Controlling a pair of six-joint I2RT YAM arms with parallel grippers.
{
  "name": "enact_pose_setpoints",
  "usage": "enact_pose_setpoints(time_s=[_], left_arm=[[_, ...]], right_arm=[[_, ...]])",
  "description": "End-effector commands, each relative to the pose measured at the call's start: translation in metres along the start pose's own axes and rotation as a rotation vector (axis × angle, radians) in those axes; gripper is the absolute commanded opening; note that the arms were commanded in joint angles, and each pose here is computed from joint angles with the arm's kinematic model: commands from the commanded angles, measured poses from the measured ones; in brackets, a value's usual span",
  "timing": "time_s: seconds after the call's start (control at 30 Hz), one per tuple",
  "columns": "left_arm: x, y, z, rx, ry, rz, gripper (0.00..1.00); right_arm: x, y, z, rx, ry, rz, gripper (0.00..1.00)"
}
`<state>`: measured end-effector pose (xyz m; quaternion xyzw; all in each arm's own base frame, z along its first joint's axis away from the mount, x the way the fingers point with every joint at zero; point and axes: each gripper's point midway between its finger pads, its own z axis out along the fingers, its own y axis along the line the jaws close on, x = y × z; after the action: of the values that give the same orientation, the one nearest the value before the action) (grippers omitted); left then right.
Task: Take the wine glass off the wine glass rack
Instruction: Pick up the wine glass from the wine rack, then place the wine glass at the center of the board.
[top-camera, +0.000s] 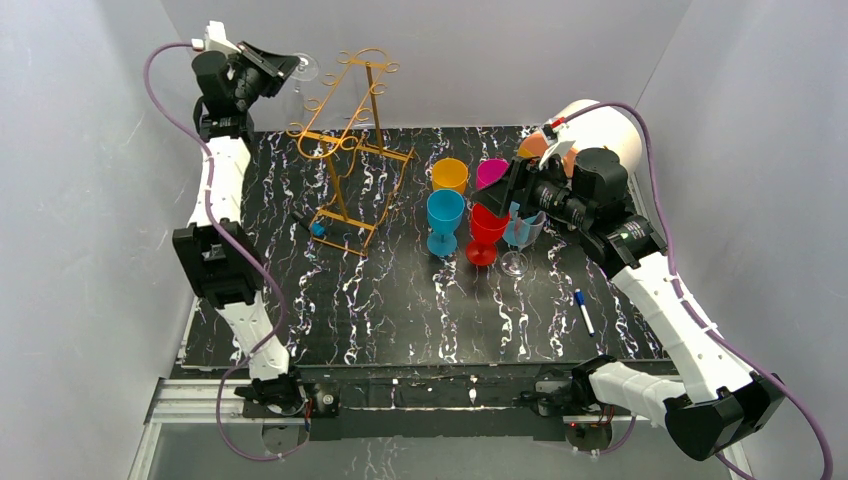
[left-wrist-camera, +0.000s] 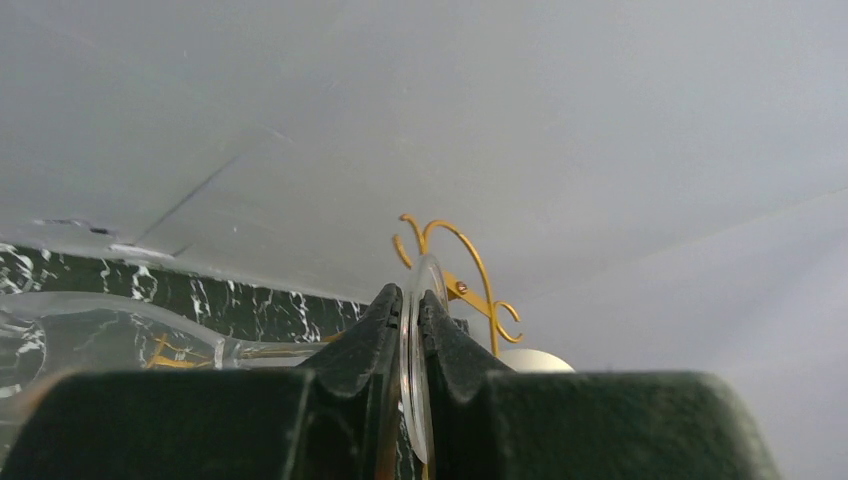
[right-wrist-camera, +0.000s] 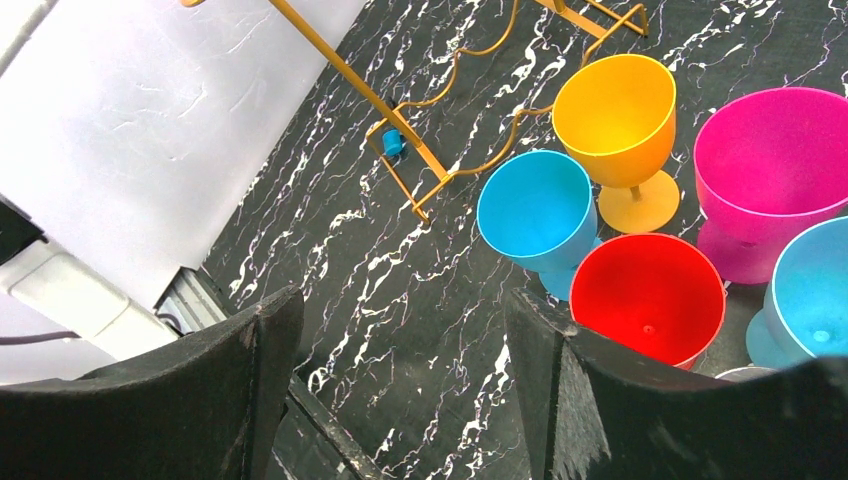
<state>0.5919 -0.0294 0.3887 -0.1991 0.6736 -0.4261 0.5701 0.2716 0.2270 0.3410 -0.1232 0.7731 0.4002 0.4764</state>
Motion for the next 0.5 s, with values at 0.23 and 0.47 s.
enact_pose_setpoints(time_s=[0.23,0.47], left_arm=[[-0.040,-0.038,-0.058,-0.072,-0.153,0.198,0.00],[-0.067,-0.019,-0.114,-0.183,-0.272,0.187,0.00]], right_arm=[[-0.020,0.015,-0.007,-0.035,-0.060,-0.020,0.81],[-0.020,0.014,-0.008,-0.032,-0.061,-0.027,0.81]])
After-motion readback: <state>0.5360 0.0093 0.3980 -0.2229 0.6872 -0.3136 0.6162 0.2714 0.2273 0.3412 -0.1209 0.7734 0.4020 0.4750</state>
